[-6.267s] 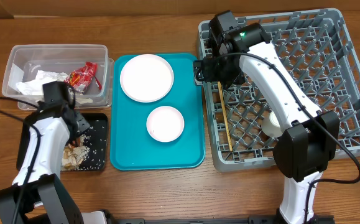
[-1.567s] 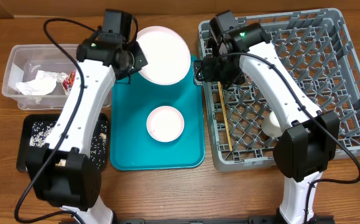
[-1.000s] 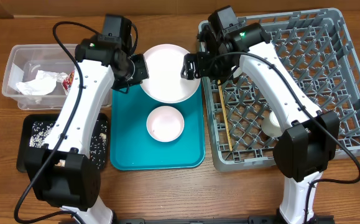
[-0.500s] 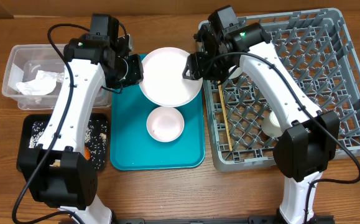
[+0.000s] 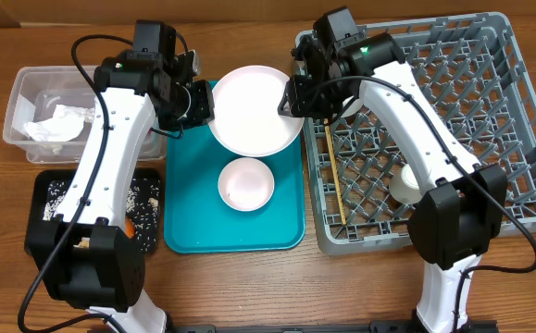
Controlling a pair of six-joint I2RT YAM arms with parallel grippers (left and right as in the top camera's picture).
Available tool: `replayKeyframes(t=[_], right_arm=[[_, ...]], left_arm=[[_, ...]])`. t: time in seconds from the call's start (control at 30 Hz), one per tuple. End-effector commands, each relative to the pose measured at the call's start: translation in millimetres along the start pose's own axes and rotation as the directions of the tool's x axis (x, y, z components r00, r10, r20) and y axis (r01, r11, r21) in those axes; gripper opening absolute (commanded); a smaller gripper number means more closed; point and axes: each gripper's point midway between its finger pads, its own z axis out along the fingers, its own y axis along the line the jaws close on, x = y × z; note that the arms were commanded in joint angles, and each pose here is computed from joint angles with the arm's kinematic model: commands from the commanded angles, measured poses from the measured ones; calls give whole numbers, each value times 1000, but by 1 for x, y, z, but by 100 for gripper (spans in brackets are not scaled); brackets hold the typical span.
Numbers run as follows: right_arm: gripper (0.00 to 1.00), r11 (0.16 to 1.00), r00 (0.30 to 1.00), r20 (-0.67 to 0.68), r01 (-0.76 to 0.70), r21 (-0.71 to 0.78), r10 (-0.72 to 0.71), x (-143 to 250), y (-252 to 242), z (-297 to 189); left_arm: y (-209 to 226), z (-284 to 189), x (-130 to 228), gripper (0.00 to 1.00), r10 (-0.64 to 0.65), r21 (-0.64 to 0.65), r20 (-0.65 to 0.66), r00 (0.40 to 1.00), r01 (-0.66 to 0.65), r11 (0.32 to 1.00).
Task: Sort waste into correct bins and load items into the dishwasher
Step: 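Lift the plate toward the right gripper and grasp its rim with right, then release the left gripper and carry the plate right over the rack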
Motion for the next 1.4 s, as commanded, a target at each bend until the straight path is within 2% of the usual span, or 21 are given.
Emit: replayKeyframes(t=[0.0, 0.03, 0.13, 0.23, 0.37, 0.53, 0.73, 0.87, 0.97, 1.07, 1.2, 1.27, 1.37], right_arm=[[21, 999, 999, 44, 33, -22, -32, -7, 13, -14], [17, 999, 998, 45, 34, -21, -33, -7, 13, -14], [12, 999, 998, 51, 31, -21, -30, -9, 11, -16], [4, 1000, 998, 61, 19, -17, -18, -12, 5, -19], [4, 1000, 998, 69, 15, -17, -14, -15, 2, -20], [4, 999, 996, 77, 37, -16, -36, -17, 2, -21], [4, 997, 991, 127, 29, 71, -38, -28, -17, -29], [4, 982, 979, 203, -7, 191, -33, -41, -43, -49], [4, 959, 957, 289, -46, 281, -39, -53, -61, -81], [4, 934, 923, 383, -91, 345, -51, -63, -69, -125], [4, 833, 856, 508, -206, 514, -102, -61, -86, -197], [4, 690, 818, 557, -319, 650, -146, -47, -105, -244], [4, 484, 810, 557, -418, 769, -186, -24, -124, -286]], left_arm=[[-15, -10, -2, 4, 35, 59, 18, 999, -36, 998], [-14, -10, -2, 4, 35, 56, 18, 999, -36, 998], [-12, -10, -1, 6, 35, 44, 15, 999, -36, 998], [-10, -9, -1, 14, 35, 29, 16, 999, -35, 999], [-10, -9, -2, 21, 35, 32, 19, 999, -36, 999], [-10, -9, -2, 50, 36, 34, 20, 999, -37, 999], [-11, -12, -6, 73, 39, 36, 35, 999, -40, 999], [-10, -17, -11, 82, 35, 37, 50, 998, -37, 999], [-8, -18, -13, 88, 30, 36, 54, 998, -32, 999], [-7, -18, -11, 90, 27, 33, 48, 998, -28, 999], [-7, -18, -11, 91, 26, 33, 47, 999, -28, 999], [-7, -18, -10, 91, 26, 32, 44, 999, -27, 999], [-6, -18, -9, 91, 25, 32, 42, 999, -26, 999]])
